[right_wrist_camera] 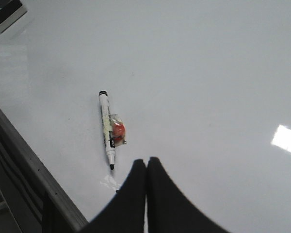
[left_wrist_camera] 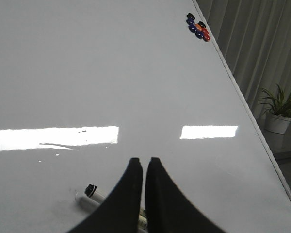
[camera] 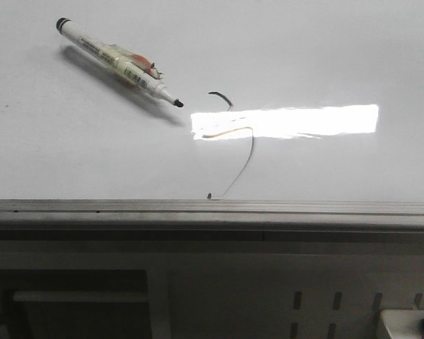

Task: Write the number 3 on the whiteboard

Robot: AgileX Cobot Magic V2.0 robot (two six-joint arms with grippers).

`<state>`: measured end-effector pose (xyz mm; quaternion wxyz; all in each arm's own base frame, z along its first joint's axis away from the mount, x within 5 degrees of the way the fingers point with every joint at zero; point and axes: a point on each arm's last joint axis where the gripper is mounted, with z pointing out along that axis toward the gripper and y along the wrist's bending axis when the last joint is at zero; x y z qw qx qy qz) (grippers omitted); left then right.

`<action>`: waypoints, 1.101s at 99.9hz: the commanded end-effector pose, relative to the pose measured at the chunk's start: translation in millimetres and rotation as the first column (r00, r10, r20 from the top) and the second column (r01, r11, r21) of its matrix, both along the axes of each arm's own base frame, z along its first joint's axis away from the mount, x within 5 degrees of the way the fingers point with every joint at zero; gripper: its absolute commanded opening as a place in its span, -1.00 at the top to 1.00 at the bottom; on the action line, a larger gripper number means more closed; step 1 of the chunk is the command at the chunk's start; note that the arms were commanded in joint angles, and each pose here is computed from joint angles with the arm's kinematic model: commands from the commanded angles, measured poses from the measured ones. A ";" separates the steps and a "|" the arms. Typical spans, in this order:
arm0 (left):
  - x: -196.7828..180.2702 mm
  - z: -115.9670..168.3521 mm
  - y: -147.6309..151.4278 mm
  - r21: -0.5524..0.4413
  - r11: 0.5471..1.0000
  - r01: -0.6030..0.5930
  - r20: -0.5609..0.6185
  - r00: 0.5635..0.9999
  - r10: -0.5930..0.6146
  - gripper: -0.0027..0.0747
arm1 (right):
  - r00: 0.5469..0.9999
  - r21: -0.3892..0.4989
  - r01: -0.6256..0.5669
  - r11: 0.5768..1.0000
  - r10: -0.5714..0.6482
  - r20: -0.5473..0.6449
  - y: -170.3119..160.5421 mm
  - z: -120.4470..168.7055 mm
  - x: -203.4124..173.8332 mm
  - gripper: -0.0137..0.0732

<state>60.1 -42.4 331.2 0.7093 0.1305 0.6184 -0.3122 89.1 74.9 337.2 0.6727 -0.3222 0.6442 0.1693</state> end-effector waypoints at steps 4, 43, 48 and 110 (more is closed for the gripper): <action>-1.3 2.9 2.4 -0.019 1.000 -0.010 0.008 1.000 0.011 0.98 | 0.996 0.074 0.040 0.996 -0.046 0.072 -4.1 15.6 1.3 0.83; -0.8 -0.7 1.5 -0.019 1.000 -0.004 -0.007 1.000 0.004 0.98 | 0.996 0.074 0.040 0.996 -0.046 0.072 -4.1 15.6 1.3 0.83; -0.8 -0.7 1.5 -0.019 1.000 -0.004 -0.007 1.000 0.004 0.98 | 0.996 0.074 0.040 0.996 -0.046 0.072 -4.1 15.6 1.3 0.83; 3.1 -46.1 20.6 0.345 0.861 -0.374 0.225 0.923 0.311 0.98 | 0.996 0.074 0.040 0.996 -0.046 0.072 -4.1 15.6 1.3 0.83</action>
